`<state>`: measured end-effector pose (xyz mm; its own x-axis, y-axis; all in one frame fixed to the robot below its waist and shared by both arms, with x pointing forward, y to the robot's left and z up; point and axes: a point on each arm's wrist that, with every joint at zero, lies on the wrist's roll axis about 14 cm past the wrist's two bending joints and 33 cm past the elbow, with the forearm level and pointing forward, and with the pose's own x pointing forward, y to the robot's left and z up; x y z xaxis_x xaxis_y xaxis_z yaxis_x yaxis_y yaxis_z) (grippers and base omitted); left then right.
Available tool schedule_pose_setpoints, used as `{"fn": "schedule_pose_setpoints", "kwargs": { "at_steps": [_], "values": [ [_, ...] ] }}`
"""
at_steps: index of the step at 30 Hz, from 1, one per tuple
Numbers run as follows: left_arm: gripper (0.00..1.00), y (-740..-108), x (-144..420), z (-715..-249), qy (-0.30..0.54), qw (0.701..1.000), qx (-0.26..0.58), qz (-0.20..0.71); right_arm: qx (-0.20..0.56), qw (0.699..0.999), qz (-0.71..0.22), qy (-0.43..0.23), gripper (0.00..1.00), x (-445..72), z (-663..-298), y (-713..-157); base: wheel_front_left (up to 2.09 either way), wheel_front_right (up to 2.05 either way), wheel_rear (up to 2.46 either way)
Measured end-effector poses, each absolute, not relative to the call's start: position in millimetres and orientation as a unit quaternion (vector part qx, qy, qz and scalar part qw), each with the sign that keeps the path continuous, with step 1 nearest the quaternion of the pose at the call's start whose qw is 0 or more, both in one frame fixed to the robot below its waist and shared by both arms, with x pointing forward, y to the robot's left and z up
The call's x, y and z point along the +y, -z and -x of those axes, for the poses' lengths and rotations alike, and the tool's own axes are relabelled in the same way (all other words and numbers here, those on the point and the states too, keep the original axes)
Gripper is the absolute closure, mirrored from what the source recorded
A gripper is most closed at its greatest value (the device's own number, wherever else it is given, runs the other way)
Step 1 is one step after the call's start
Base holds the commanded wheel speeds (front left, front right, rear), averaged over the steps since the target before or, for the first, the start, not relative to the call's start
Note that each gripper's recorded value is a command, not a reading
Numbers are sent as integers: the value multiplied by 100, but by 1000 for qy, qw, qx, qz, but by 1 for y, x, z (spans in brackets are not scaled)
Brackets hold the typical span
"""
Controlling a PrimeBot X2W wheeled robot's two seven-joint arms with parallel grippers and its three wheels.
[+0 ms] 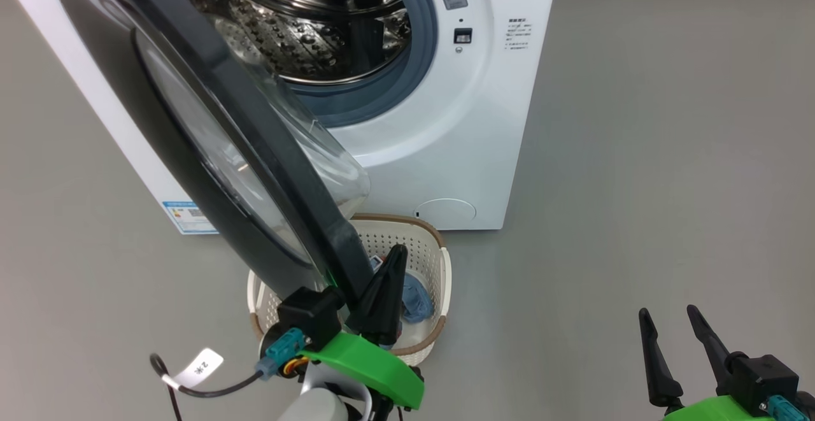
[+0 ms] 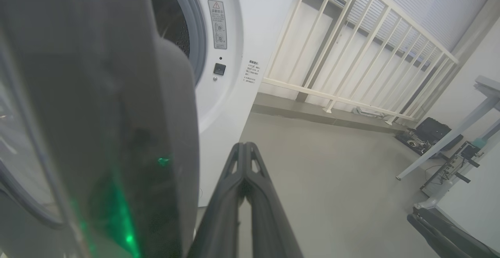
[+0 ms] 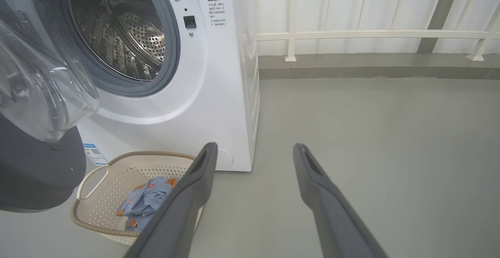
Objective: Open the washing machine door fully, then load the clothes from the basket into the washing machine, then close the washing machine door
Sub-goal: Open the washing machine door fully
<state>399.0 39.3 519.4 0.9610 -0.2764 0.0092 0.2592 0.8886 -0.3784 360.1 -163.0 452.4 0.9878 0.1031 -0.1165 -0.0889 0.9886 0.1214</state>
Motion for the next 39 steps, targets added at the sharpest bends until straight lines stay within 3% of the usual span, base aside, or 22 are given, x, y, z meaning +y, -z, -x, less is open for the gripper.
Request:
{"fn": "schedule_pose_setpoints", "kwargs": {
  "at_steps": [39],
  "values": [
    [100, -527, 96, -376, 61, 987, -13, 151, 81, 987, -49, -132, 0, -108, -384, -446, 0, 0, 0]
  ]
}}
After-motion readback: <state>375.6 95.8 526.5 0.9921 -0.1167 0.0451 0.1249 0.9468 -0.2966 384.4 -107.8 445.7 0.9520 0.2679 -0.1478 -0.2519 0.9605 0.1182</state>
